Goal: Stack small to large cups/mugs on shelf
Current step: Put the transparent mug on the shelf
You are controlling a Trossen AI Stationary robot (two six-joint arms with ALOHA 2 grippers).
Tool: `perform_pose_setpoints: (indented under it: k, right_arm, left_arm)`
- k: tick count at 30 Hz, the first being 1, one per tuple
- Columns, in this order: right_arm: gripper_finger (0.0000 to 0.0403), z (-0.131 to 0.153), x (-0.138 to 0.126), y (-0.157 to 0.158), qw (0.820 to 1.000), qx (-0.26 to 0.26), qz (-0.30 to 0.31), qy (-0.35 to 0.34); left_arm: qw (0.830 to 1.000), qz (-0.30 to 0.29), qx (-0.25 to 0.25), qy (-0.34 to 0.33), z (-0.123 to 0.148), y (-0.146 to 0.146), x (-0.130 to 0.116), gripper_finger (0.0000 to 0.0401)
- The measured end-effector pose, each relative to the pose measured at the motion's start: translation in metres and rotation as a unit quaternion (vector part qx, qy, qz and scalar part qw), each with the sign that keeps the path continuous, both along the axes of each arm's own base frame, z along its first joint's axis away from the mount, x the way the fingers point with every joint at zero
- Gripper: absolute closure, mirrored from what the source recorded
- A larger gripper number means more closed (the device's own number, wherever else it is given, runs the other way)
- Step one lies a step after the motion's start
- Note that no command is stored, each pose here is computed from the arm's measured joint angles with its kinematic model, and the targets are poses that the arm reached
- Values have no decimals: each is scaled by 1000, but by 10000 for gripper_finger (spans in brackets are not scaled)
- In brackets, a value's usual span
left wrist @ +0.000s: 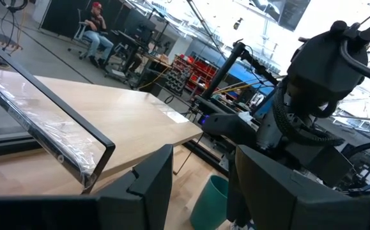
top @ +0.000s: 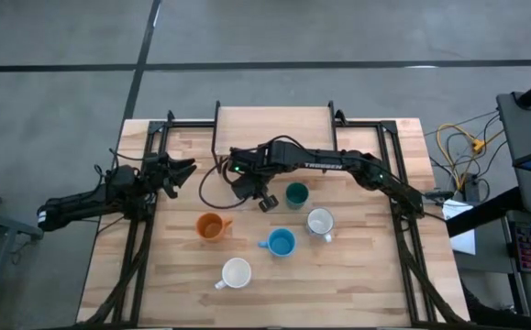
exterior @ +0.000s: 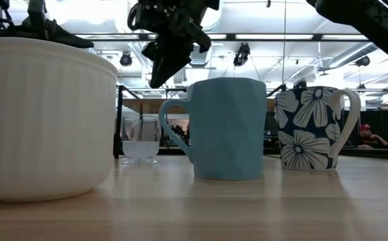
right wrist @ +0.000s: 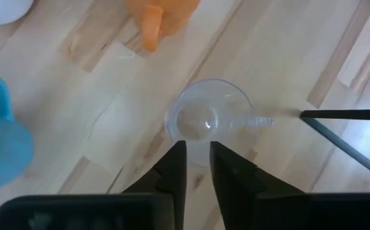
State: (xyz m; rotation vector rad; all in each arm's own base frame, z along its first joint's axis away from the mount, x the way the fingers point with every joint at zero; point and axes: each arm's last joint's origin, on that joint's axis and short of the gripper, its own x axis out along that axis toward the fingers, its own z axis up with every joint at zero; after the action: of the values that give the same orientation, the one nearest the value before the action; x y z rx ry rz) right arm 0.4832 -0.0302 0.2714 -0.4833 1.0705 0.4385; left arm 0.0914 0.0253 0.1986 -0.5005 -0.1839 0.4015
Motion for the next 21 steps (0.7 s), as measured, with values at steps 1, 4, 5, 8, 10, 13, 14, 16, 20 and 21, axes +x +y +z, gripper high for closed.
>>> perform_pose_setpoints:
  k: [1,4,5,8,10,13,14,16,20,21]
  right_arm:
    - [335,-1,0,0,1000,1,2,2]
    - [332,-10,3,1,1000,19,11,10]
    - [333,-15,5,2,999,25,13,15]
    - [336,-24,7,5,999,27,17,30]
    - [338,-28,8,5,999,27,17,33]
    - [339,-30,9,5,999,27,17,35]
    - [339,-31,9,5,999,26,19,35]
    - [337,-31,9,4,999,24,23,35]
    - [333,-32,9,4,999,24,25,35]
    - [333,-33,9,4,999,23,27,36]
  left_arm:
    - [1000,0,0,0,0,0,0,244]
    - [1000,0,0,1,0,0,0,244]
    - [1000,0,0,1,0,0,0,244]
    - [1000,0,0,1,0,0,0,244]
    - [1000,0,0,1,0,0,0,244]
    - [1000,-4,0,1,0,0,0,244]
    - [1000,-6,0,1,0,0,0,244]
    - [1000,-6,0,1,0,0,0,244]
    - [1000,-7,0,2,0,0,0,244]
    - [1000,-7,0,2,0,0,1,244]
